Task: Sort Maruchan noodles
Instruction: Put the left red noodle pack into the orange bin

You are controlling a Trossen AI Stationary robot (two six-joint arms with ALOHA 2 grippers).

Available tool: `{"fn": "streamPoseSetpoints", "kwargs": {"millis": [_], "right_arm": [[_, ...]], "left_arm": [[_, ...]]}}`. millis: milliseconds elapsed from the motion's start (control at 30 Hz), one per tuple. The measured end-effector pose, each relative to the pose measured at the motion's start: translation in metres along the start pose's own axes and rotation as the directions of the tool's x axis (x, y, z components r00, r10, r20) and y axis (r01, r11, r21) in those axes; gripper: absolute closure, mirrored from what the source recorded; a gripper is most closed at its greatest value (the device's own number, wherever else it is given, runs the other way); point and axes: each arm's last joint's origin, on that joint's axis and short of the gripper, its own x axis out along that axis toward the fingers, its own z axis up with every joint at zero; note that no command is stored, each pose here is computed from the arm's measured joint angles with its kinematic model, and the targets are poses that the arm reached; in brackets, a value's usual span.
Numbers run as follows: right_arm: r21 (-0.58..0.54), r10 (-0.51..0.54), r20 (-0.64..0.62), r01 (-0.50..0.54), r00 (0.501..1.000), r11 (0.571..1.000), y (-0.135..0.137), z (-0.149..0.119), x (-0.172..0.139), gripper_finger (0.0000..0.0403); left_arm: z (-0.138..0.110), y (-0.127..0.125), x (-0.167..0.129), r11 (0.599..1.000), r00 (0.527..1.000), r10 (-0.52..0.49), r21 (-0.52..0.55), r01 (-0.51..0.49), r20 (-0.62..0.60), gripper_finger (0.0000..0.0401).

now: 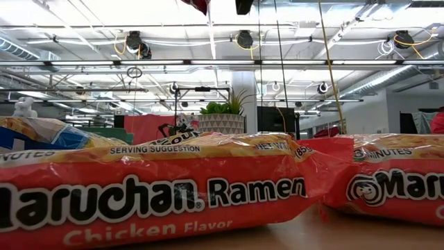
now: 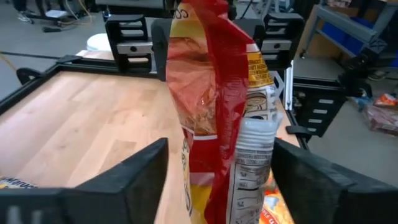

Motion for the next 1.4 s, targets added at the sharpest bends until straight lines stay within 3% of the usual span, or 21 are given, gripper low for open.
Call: {"fn": "streamPoseSetpoints", "kwargs": {"millis": [467,733,933,1167,1400], "right_arm": [[0.001,-0.004,-0.001,0.004,1.0,1.0,0.0,0.0,0.0,0.0273],[-0.038,-0.024,0.004,0.024,1.0,0.999,0.003,0.0,-0.001,0.0266],[-0.035,-0.014,0.027,0.015,1.0,0.999,0.01,0.006,-0.005,0.0199],[-0.034,0.022,0.06,-0.02,0.998,0.999,0.021,0.027,-0.022,0.0126],[-0.054,0.088,0.014,-0.087,0.996,0.995,0.043,0.044,-0.049,0.0113]], "left_arm": [[0.0,-0.001,0.0,1.0,1.0,-0.018,0.002,0.018,-0.006,0.0284],[0.0,-0.001,0.0,0.999,1.0,-0.022,0.035,0.022,-0.008,0.0296],[-0.003,-0.01,-0.006,0.983,0.998,-0.056,0.172,0.057,-0.011,0.0297],[-0.008,-0.028,-0.021,0.909,0.99,-0.143,0.394,0.139,-0.021,0.0298],[-0.034,-0.052,-0.058,0.771,0.964,-0.209,0.578,0.267,-0.167,0.0298]]}}
